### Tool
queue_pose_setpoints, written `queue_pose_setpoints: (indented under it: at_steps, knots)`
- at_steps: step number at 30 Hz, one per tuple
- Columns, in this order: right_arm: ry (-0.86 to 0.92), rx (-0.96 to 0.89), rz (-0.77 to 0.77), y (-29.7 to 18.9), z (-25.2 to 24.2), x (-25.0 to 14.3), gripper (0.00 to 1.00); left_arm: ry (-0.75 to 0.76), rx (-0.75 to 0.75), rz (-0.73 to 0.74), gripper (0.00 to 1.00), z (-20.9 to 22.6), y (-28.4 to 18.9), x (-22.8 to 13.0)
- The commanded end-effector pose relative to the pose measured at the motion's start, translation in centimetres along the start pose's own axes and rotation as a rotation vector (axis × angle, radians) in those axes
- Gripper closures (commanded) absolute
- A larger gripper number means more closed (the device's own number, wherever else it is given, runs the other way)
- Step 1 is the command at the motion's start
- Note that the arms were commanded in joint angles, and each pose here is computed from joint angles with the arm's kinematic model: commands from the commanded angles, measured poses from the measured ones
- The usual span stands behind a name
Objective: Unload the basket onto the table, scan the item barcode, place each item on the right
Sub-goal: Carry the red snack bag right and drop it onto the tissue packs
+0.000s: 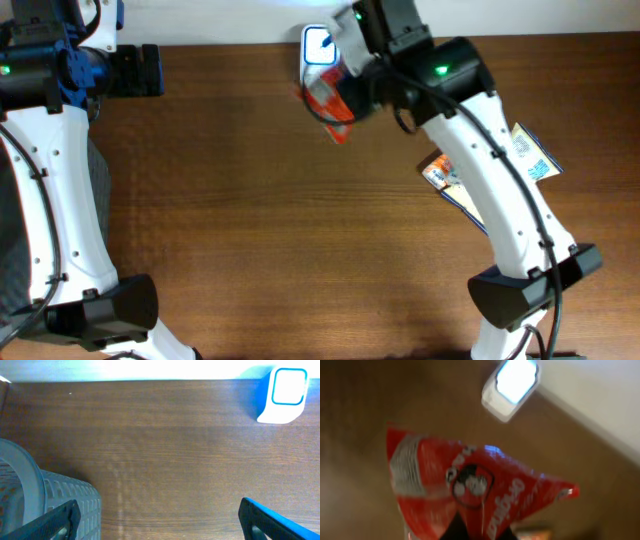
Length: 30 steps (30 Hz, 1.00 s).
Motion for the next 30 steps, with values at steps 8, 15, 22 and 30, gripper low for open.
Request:
queue_pose_setpoints:
  at_steps: [8, 15, 22, 30]
  knots:
    - [0.593, -0.043, 0.392, 7.7, -9.4, -13.7, 0.96, 0.007, -0.003, 0.001, 0.01, 0.2, 0.1, 0.0]
    - [0.718, -0.163, 0.252, 14.5, -14.3, -19.8, 0.91, 0.007, -0.003, 0.001, 0.01, 0.2, 0.1, 0.0]
    - [0.803, -0.212, 0.218, 15.8, -15.7, -22.6, 0.85, 0.007, -0.003, 0.001, 0.01, 0.2, 0.1, 0.0]
    - [0.816, -0.062, 0.086, 12.8, -15.8, -19.1, 0.01, 0.007, -0.003, 0.001, 0.01, 0.2, 0.1, 0.0]
Point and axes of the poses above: each gripper's point midway between its finger pads, its own y axis out along the fingers, its own z axis along the line the jaws close on, x = y × z, the point moved 6 cm from there along -y, back along the fingers, and after that the axes turned 11 degrees about -y, right-handed, at the moved point
